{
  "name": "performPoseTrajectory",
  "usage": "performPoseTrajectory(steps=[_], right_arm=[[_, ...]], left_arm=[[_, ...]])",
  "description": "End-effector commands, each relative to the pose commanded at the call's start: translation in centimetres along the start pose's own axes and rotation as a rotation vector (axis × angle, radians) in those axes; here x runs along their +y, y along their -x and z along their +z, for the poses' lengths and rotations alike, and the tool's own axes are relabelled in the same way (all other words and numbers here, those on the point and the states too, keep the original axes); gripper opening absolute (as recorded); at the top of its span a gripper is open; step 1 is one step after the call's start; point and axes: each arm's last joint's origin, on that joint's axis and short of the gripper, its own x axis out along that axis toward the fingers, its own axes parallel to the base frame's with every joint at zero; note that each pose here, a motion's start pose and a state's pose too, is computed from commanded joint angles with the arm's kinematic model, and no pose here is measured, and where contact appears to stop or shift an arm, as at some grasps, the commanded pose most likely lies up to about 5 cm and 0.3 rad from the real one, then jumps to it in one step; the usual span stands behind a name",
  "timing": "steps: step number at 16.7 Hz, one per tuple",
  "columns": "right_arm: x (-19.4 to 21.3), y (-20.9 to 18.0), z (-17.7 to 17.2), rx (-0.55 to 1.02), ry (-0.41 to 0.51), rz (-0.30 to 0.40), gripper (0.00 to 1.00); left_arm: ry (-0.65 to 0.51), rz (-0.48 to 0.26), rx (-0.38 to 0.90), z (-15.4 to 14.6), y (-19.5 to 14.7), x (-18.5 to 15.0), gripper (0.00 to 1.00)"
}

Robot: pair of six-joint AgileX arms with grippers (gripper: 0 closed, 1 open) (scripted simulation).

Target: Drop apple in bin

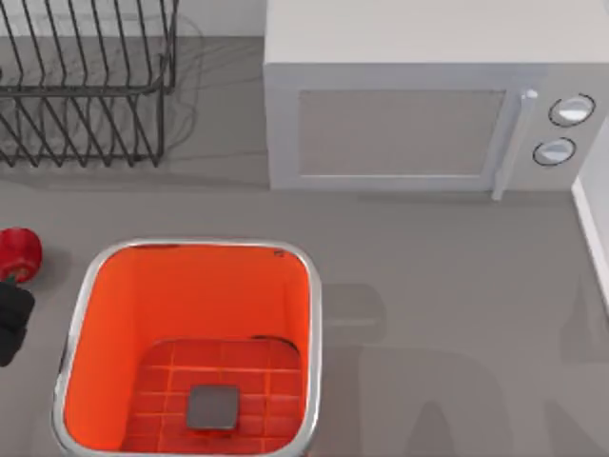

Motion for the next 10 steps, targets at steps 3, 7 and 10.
performPoseTrajectory(steps=[3,7,10], right_arm=[[0.0,0.0,0.0,0.0,0.0,0.0,1.0],[0.0,0.0,0.0,0.0,0.0,0.0,1.0],[0.0,0.0,0.0,0.0,0.0,0.0,1.0]], left_arm=[[-0.141,-0.089,0.137,2.7,-1.5,1.7,1.0],[-0.321,-0.242,0.298,5.8,-5.1,3.9,1.0],[-0.438,-0.371,0.395,7.4,-8.6,5.4,1.0]])
